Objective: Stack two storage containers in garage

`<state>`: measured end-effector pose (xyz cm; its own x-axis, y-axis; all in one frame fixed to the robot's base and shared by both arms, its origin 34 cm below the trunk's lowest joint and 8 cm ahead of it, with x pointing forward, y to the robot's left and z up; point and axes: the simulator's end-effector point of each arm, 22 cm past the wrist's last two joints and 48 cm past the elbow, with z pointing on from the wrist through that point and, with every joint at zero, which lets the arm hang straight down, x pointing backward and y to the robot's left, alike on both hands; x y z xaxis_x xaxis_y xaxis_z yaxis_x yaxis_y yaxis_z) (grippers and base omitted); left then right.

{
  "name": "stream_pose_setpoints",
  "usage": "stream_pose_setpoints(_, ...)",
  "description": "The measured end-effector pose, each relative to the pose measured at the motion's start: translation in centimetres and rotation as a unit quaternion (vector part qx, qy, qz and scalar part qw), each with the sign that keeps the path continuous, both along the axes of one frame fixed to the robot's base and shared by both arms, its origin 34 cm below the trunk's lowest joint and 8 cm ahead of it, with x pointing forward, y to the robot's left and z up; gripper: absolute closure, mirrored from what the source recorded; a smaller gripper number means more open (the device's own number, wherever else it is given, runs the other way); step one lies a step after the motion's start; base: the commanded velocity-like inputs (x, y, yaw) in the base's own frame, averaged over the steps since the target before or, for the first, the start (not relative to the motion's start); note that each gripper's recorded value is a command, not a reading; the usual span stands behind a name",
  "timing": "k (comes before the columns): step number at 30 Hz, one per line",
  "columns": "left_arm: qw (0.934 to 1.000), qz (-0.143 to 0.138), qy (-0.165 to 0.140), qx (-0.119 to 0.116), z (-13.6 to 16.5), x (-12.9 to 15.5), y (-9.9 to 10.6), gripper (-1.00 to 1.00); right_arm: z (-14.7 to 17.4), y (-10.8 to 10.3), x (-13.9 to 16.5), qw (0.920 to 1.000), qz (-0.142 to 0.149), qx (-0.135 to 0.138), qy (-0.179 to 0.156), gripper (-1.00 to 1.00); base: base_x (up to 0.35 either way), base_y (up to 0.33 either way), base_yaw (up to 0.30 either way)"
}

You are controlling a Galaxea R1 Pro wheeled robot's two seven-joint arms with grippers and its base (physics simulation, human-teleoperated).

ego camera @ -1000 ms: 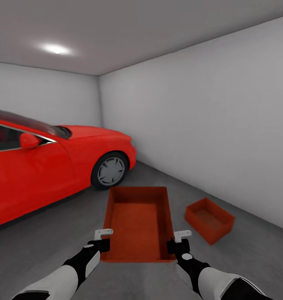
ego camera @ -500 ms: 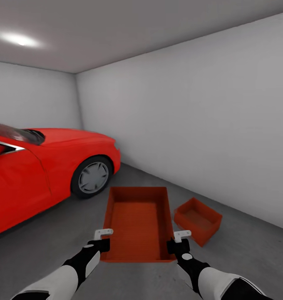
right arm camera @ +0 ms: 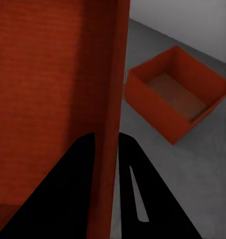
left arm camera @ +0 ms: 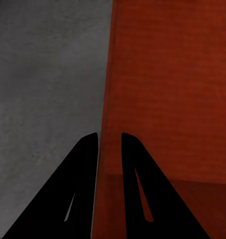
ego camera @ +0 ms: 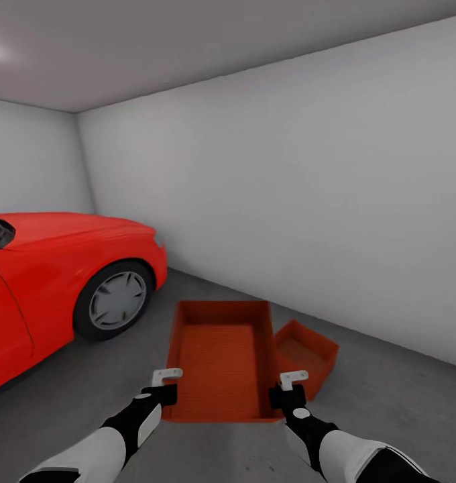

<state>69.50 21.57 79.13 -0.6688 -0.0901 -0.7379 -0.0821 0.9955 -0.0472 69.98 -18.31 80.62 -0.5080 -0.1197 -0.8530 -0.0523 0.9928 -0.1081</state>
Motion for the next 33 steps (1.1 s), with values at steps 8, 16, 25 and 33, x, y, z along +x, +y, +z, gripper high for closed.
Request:
stream_pose_setpoints(8, 1.0000, 0.000, 0.000, 0.000, 0.00, 0.00, 0.00, 1.00, 0.00, 0.00, 0.00, 1.0000, 0.000, 0.000, 0.000, 1.00, 0.313, 0.174, -0.283)
stream_pose_setpoints(16, 1.0000, 0.000, 0.000, 0.000, 0.00, 0.00, 0.00, 1.00, 0.00, 0.00, 0.00, 1.0000, 0.000, 0.000, 0.000, 1.00, 0.313, 0.185, -0.272)
stream_pose_setpoints(25, 1.0000, 0.000, 0.000, 0.000, 0.00, 0.00, 0.02, 1.00, 0.00, 0.02, 0.00, 1.0000, 0.000, 0.000, 0.000, 1.00, 0.312, 0.186, -0.042)
stream_pose_setpoints(33, 1.0000, 0.000, 0.000, 0.000, 0.00, 0.00, 0.02, 1.00, 0.00, 0.02, 0.00, 1.0000, 0.000, 0.000, 0.000, 1.00, 0.312, 0.187, -0.001)
